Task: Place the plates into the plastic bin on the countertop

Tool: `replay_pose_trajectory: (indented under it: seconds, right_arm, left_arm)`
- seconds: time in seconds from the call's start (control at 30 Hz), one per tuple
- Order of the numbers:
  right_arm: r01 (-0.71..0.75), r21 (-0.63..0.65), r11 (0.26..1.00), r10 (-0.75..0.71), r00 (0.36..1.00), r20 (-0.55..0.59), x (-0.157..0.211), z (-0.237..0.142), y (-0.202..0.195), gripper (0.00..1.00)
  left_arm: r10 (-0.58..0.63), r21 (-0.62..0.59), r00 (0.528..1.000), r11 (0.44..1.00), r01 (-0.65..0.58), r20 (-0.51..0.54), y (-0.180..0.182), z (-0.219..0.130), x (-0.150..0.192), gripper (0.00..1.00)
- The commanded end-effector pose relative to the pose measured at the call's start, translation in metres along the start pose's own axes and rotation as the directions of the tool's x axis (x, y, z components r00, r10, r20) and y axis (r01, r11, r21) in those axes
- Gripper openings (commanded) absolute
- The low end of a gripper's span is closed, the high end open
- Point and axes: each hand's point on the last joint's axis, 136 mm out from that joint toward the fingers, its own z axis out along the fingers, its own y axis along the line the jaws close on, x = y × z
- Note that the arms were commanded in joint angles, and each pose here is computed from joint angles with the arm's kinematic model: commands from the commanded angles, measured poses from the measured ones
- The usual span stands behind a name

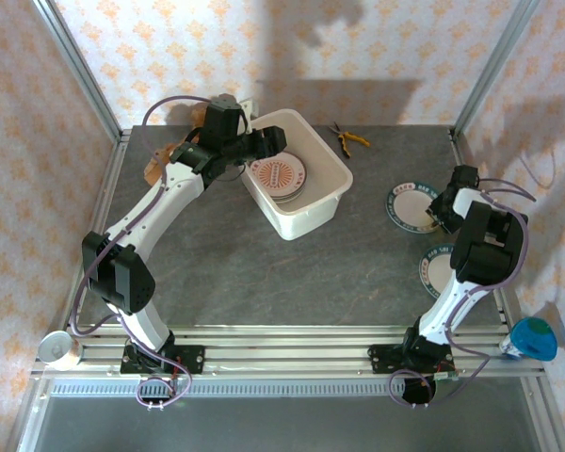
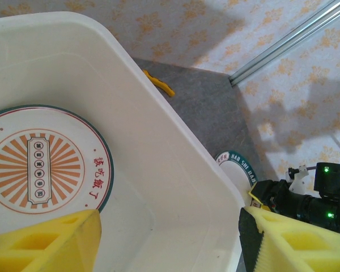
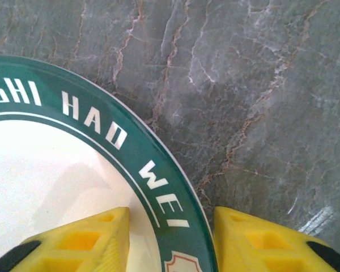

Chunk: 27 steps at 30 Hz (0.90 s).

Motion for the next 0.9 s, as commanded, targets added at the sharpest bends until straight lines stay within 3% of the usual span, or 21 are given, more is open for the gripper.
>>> replay_pose_trajectory:
  seconds: [0.0,0.87]
  right_arm:
    - [0.006,-0.049,0.999,-0.006,1.0,-0.003,0.008,-0.003,0.015,0.36]
    - [-0.023,-0.163,0.986,0.03,0.999,0.04,0.017,-0.034,0.039,0.11]
  left_arm:
    - [0.029,-0.008,0.999,1.0,-0.029,0.013,-0.004,-0.005,-0.002,0.66]
    - [0.03,0.003,0.997,1.0,-0.03,0.067,0.0,-0.023,0.005,0.66]
